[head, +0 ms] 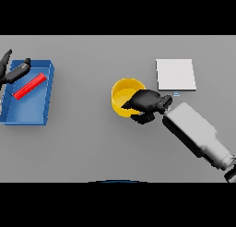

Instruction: Pick up the red beaker and tilt it to pour out 1 green nut into yellow bowl. Pick up the yellow bowl and place it on the metallic measuring scale.

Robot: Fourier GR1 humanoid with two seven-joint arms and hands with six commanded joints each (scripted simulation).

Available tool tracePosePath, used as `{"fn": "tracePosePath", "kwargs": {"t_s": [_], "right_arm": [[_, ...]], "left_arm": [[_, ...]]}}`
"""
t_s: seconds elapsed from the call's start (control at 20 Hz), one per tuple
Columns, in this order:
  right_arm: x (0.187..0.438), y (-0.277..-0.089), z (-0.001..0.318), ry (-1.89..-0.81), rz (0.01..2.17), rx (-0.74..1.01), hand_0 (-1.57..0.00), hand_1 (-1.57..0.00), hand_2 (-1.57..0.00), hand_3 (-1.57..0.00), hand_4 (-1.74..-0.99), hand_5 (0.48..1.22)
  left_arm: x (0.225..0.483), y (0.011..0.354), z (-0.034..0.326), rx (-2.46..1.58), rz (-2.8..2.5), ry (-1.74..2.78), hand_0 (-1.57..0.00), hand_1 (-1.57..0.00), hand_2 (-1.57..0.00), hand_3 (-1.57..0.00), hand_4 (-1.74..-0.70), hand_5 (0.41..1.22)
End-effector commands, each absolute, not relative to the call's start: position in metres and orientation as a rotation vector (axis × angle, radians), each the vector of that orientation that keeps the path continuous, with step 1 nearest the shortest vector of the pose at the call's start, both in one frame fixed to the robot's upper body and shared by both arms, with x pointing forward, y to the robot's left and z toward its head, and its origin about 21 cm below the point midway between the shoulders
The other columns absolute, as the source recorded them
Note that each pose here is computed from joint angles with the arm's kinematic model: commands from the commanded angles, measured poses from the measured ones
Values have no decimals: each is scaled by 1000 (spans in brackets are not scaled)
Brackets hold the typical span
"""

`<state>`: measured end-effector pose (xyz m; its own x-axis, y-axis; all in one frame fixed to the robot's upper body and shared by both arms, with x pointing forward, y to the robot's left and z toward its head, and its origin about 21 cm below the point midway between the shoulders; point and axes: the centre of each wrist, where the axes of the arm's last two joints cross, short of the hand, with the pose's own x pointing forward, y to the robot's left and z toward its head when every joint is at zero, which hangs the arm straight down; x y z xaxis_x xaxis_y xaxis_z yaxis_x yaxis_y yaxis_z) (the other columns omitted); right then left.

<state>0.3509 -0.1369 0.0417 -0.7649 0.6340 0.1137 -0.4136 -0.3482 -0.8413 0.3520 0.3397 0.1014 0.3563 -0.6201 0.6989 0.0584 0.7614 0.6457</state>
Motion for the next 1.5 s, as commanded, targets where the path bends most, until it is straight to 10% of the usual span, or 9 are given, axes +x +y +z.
{"fn": "tracePosePath", "kwargs": {"t_s": [0.0, 0.4, 1.1, 1.45], "right_arm": [[351, -134, 43, -1251, 2125, -302, -857, -826, -789, -679, -1492, 1052], [353, -134, 51, -1200, 2129, -284, -1451, -1446, -1330, -1171, -1698, 1193], [344, -145, 112, -1226, 2064, -425, -1566, -1566, -1491, -1182, -1739, 1219], [362, -180, 137, -1241, 1935, -588, -1554, -1570, -1517, -1166, -1741, 1220]], "left_arm": [[353, 338, 102, 575, -466, -1128, 1, 1, 1, 1, -788, 710], [353, 338, 105, 576, -474, -1135, 1, 1, 1, 1, -785, 712], [352, 336, 106, 557, -457, -1152, 1, 1, 1, 1, -798, 702], [350, 335, 114, 545, -439, -1146, 1, 1, 1, 1, -831, 728]]}}
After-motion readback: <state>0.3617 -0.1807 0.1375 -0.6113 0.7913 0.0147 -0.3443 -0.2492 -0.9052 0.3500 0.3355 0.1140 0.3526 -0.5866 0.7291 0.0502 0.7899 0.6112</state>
